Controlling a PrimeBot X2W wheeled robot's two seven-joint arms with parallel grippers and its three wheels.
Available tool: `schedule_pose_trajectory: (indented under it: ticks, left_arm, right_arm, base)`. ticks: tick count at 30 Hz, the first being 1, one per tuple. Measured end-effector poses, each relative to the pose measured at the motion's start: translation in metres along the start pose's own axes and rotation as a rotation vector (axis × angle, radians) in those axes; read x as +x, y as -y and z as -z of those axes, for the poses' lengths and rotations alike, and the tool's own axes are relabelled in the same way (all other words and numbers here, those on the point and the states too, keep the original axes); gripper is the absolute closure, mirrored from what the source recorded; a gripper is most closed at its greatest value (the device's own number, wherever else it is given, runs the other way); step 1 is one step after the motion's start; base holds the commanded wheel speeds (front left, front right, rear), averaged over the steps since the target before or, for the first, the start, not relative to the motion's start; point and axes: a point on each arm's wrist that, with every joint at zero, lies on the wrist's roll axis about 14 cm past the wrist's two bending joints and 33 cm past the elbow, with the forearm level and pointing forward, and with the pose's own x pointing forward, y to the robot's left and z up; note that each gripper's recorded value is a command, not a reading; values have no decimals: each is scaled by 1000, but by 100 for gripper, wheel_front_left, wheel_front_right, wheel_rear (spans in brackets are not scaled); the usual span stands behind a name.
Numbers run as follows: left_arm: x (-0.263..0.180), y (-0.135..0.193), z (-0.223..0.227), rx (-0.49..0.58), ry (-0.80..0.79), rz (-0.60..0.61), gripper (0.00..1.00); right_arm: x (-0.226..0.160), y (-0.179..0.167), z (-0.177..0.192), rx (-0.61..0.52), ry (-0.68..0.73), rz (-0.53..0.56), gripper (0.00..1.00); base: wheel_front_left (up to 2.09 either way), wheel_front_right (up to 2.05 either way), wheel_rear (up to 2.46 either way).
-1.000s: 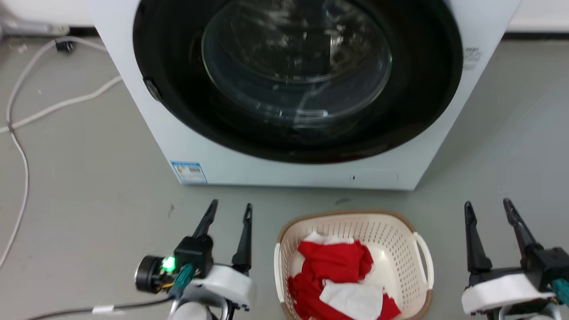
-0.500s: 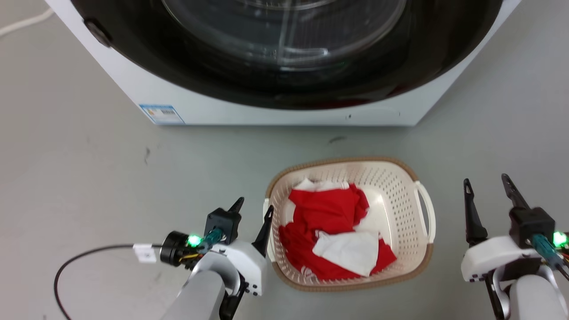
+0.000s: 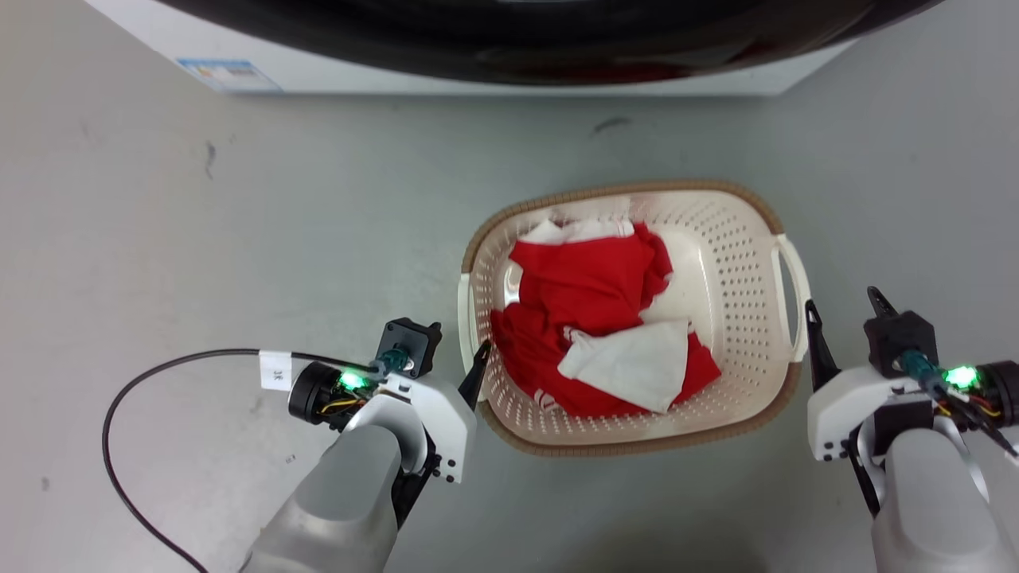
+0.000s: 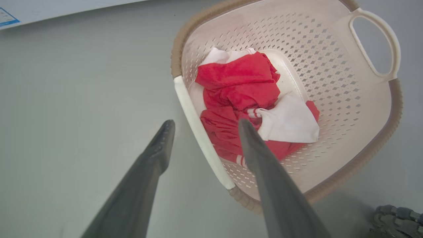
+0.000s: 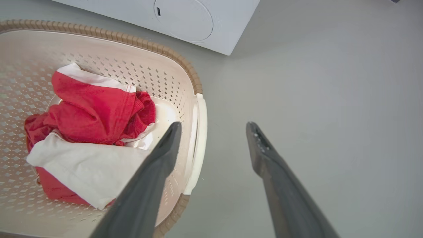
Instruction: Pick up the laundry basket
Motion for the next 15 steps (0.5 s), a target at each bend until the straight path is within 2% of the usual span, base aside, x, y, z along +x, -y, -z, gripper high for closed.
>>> schedule_pose_trajectory:
  ticks: [15]
  left_arm:
    - [38, -6, 50, -30, -181, 48, 0]
  right_arm:
    - [45, -17, 59, -46, -213, -66, 0]
  base:
    - [0, 0, 0]
